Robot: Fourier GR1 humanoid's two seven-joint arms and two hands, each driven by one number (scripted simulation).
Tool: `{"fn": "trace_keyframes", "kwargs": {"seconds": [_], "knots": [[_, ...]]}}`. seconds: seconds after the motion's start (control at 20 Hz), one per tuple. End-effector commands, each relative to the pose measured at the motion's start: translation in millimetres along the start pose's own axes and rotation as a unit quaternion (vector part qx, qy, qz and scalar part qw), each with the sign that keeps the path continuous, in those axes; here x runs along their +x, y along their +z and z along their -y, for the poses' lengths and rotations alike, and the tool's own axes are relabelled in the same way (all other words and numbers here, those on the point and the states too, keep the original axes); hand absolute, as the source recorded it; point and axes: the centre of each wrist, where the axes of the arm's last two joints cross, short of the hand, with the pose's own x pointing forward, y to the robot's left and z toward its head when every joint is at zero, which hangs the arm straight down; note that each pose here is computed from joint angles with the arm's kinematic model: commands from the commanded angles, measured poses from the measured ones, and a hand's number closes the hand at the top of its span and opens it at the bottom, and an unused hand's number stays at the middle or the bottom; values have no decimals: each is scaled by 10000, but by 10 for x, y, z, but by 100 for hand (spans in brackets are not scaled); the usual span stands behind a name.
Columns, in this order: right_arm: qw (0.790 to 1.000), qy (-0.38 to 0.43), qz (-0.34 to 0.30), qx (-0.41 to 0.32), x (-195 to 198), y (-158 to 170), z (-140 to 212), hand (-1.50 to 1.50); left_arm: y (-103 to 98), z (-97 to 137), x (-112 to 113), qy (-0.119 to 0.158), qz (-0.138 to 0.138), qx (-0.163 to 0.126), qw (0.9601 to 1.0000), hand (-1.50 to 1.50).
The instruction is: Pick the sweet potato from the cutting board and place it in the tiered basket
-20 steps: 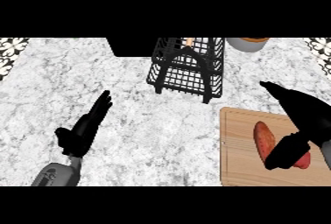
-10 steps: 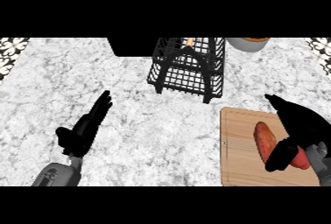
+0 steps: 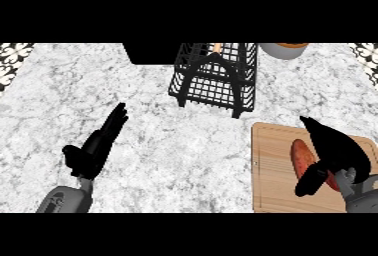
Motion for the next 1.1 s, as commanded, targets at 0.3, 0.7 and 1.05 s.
{"fn": "trace_keyframes", "kwargs": {"seconds": [0.3,0.7,1.05], "knots": [[9976,-13,-672,149,-296,-37,-261,-150,177,0,16,-18,4,-7,10000,0],[9974,5,-616,378,-341,-307,-460,-150,54,73,19,-65,78,-38,9999,0],[9986,-496,88,-132,-368,-358,-327,150,205,24,8,10,29,1,10000,0]]}}
